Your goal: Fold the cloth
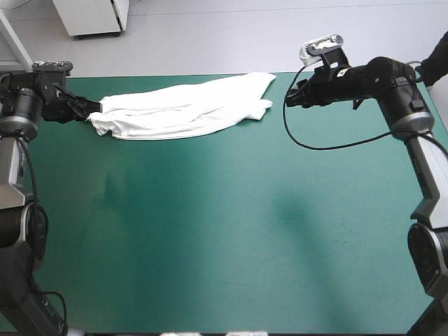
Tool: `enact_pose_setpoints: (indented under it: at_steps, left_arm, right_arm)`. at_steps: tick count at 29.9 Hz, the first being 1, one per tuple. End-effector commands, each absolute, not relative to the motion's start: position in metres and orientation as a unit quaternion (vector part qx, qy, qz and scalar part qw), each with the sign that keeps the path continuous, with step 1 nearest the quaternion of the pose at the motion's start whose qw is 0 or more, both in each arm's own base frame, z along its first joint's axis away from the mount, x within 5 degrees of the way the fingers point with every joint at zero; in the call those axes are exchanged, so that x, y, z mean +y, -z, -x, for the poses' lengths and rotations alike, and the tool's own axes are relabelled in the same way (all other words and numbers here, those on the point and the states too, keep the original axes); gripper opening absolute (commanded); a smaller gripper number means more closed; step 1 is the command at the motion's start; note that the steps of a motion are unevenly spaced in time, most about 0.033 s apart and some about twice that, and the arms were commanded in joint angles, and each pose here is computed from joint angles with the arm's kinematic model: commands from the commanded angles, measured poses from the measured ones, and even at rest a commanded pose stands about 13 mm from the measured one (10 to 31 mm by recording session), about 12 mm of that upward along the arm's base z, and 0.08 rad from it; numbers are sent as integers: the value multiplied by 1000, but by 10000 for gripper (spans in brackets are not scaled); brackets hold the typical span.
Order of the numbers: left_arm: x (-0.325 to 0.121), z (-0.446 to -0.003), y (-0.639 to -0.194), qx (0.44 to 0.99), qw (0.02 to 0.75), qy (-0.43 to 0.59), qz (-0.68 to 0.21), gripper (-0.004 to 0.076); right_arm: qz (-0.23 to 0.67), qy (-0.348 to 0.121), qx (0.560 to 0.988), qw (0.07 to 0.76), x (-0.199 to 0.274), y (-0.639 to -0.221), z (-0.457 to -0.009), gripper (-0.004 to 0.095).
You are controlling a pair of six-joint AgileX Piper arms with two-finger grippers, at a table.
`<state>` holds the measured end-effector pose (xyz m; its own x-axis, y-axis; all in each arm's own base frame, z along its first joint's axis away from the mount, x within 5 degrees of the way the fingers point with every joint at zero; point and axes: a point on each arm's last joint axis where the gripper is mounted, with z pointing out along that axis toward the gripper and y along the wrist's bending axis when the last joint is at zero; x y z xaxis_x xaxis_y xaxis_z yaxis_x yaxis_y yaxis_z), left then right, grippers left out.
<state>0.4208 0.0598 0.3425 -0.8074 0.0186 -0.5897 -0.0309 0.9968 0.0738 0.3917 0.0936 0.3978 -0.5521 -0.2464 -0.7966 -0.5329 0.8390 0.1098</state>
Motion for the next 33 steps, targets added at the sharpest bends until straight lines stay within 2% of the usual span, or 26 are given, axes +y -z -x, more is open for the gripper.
enact_pose_setpoints:
  at_steps: [1, 7, 16, 29, 31, 33]
  left_arm:
    - [64, -434, -354, 937, 348, -27, 1, 367]
    - [67, -464, -318, 946, 323, -25, -7, 367]
    - [73, -499, -289, 943, 332, -28, -8, 367]
    - [72, -513, -246, 954, 300, -4, 3, 365]
    - [72, -514, -244, 955, 298, 0, 4, 328]
    - [71, -515, -240, 956, 294, 5, 4, 244]
  right_arm:
    - [217, -173, 842, 462, 92, -422, -388, 405]
    - [218, -169, 852, 445, 93, -406, -400, 405]
    - [225, -163, 853, 442, 94, -398, -406, 405]
    - [227, -160, 855, 438, 95, -384, -418, 407]
    - [219, -159, 855, 443, 95, -378, -425, 407]
    - [215, -157, 855, 446, 96, -371, -434, 407]
